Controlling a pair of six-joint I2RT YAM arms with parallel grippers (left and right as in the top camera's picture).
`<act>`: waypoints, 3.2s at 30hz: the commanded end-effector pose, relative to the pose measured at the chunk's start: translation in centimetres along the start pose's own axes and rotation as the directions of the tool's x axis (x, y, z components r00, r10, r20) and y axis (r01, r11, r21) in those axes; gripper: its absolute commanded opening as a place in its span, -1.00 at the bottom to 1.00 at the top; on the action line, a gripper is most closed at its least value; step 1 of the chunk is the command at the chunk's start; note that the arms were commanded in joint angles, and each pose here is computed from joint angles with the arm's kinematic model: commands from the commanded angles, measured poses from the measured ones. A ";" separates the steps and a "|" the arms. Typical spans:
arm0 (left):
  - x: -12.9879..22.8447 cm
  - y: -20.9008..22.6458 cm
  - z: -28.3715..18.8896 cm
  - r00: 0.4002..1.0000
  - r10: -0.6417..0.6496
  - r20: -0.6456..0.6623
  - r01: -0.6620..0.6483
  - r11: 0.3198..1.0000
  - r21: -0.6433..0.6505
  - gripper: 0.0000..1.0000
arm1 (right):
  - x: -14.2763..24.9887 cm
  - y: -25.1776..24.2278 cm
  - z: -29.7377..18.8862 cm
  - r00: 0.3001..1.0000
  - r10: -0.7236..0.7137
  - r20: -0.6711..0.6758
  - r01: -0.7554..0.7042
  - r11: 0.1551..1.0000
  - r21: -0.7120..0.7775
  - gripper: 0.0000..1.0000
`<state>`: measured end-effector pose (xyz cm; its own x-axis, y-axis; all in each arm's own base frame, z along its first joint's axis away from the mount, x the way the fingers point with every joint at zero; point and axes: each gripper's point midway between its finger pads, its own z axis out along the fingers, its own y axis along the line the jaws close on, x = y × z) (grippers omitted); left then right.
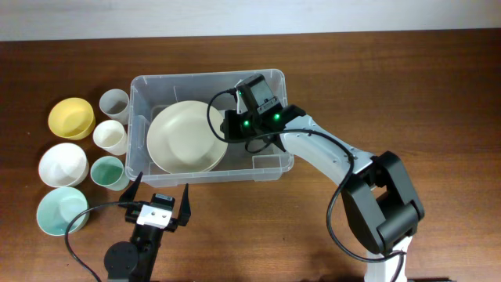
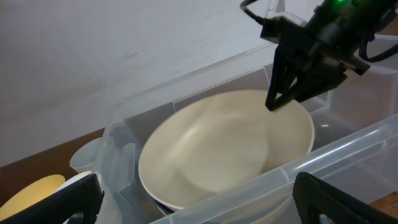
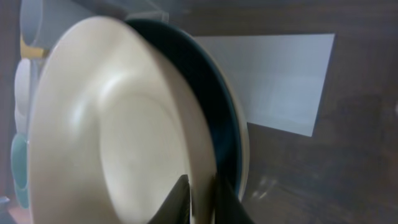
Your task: Pack container
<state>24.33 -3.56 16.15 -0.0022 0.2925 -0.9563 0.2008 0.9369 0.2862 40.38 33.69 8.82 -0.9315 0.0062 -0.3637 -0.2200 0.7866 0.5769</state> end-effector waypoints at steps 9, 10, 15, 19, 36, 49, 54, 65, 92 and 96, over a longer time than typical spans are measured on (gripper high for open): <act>0.1 0.1 0.0 1.000 0.014 -0.003 -0.014 1.000 -0.005 0.99 | 0.0 -0.2 0.9 0.999 -0.037 -0.019 0.037 0.999 -0.028 0.15; 0.1 0.1 0.0 1.000 0.014 -0.003 -0.014 1.000 -0.005 0.99 | -0.5 -0.2 0.6 0.999 -0.051 -0.012 0.050 0.998 -0.028 0.16; 0.1 0.1 0.0 1.000 0.014 -0.003 -0.014 1.000 -0.005 0.99 | -6.3 0.0 -3.9 0.983 -0.149 0.103 0.135 0.982 0.130 0.18; 0.1 0.1 0.0 1.000 0.014 -0.003 -0.014 1.000 -0.005 0.99 | -12.4 0.3 -11.0 0.933 -0.250 0.257 0.151 0.924 0.352 0.40; 0.1 0.1 0.0 1.000 0.014 -0.003 -0.014 1.000 -0.005 0.99 | -10.2 -26.1 -39.2 0.851 0.270 0.451 -0.525 0.497 0.691 0.98; 0.1 0.1 0.0 1.000 0.014 -0.003 -0.014 1.000 -0.005 0.99 | -2.5 -35.8 -36.8 0.773 0.494 0.397 -0.596 0.353 0.721 0.98; 0.1 0.1 0.0 1.000 0.014 -0.003 -0.014 1.000 -0.005 0.99 | -2.4 -35.9 -36.6 0.773 0.498 0.393 -0.594 0.352 0.723 0.98; 0.1 0.1 0.0 1.000 0.014 -0.003 -0.014 1.000 -0.005 0.99 | -2.3 -35.9 -36.6 0.773 0.498 0.393 -0.594 0.352 0.723 0.98; -9.3 4.2 -1.5 0.952 0.055 0.301 0.001 0.983 -0.183 0.99 | -2.3 -35.9 -36.6 0.773 0.498 0.393 -0.594 0.352 0.723 0.98; -11.6 7.1 -1.4 0.966 0.048 0.252 0.023 0.962 -0.272 0.99 | -2.3 -35.9 -36.6 0.773 0.498 0.393 -0.594 0.352 0.723 0.98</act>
<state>24.41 -2.14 25.30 0.2539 0.2763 -0.9269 0.0382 0.9547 0.2950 39.94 -17.13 15.47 -0.7236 0.6338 -0.2731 0.6786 0.7257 -0.1139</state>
